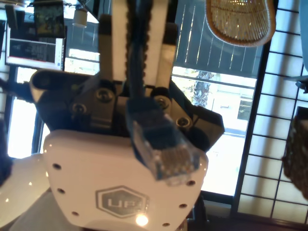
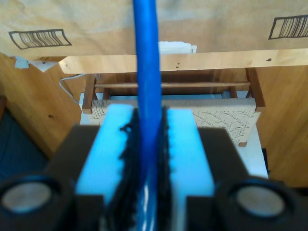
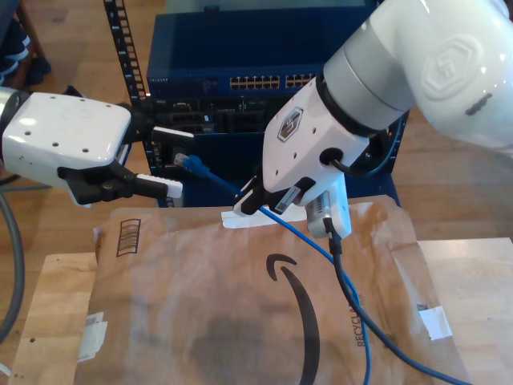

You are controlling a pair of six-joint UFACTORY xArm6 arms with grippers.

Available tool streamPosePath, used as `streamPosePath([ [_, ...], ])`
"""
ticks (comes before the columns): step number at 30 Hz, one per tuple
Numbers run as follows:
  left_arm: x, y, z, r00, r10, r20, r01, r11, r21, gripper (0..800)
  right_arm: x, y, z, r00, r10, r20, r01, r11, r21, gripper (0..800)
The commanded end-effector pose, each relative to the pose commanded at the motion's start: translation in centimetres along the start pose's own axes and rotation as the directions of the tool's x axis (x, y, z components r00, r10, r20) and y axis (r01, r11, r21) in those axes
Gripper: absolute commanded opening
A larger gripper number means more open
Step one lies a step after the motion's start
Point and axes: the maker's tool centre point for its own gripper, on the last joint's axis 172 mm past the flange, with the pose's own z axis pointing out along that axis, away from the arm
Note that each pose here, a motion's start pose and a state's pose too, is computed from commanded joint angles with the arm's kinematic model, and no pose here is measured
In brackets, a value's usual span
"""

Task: Grab the cable and plug it in

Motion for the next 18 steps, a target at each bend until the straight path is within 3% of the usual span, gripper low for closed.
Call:
streamPosePath([
  [3, -0.08, -0.49, 0.14, 0.999, -0.037, 0.002, 0.037, 0.999, 0.018, 713, 0.00, 0.00, 0.00, 1.000, 0.000, 0.000, 0.000, 1.000, 0.000, 1],
  [9, 0.04, -0.52, 0.15, 0.999, -0.044, 0.000, 0.044, 0.999, 0.019, 630, -0.03, 0.02, -0.06, 1.000, -0.001, 0.001, 0.001, 1.000, 0.001, 1],
  [18, 0.52, -0.26, -0.45, 0.998, -0.063, 0.015, 0.063, 0.998, 0.001, 402, -0.02, 0.12, 0.11, 1.000, -0.002, -0.001, 0.002, 1.000, -0.003, 2],
])
